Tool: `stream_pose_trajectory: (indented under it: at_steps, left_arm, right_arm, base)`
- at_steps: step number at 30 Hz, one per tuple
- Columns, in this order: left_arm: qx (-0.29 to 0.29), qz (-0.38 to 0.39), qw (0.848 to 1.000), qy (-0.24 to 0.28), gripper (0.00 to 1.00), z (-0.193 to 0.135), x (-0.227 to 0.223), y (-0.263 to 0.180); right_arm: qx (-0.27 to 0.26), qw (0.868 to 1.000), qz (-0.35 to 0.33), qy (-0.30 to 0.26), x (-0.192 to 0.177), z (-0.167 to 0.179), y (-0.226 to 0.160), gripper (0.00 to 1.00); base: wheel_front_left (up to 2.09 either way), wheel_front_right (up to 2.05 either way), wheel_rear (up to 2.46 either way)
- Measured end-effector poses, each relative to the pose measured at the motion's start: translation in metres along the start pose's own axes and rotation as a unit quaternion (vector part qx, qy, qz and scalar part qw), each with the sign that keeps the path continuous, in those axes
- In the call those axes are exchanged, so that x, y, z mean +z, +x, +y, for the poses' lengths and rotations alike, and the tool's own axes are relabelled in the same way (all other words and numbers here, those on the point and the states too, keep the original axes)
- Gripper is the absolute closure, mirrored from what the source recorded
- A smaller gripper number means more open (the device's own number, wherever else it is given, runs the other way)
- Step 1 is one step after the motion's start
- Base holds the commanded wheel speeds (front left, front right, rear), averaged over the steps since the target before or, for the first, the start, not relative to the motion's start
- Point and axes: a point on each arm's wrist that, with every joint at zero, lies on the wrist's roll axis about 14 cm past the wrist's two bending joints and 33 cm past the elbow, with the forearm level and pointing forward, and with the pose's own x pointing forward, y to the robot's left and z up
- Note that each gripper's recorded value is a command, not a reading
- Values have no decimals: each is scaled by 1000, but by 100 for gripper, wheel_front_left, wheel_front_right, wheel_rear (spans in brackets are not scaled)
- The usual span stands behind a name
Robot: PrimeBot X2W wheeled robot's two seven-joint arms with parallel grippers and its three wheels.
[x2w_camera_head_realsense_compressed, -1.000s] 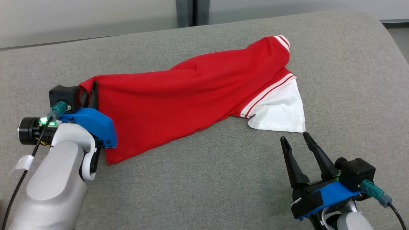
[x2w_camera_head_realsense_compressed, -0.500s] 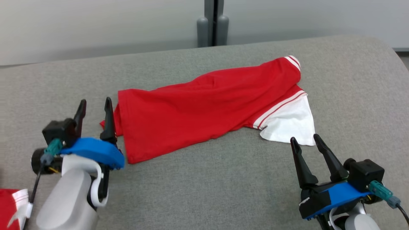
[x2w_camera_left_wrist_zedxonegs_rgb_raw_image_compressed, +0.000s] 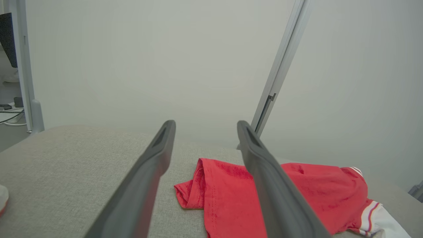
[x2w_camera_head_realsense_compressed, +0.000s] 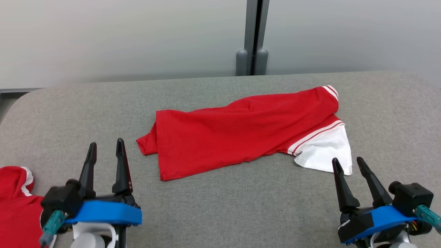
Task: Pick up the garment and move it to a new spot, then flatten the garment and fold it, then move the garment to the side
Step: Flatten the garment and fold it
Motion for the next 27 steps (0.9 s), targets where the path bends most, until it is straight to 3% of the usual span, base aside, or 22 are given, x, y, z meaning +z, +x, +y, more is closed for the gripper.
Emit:
stream_pose_trajectory:
  at_steps: [15, 27]
  left_arm:
    - [38, 82, 995, 38, 0, 32, -51, -68]
    - [22, 108, 993, 50, 0, 28, -65, -68]
  right_arm:
    - [-9, 1000, -5, -10, 2, -5, -12, 0]
    - [-36, 999, 4, -7, -4, -22, -26, 0]
  base:
    - [0, 0, 0]
    - [0, 0, 0]
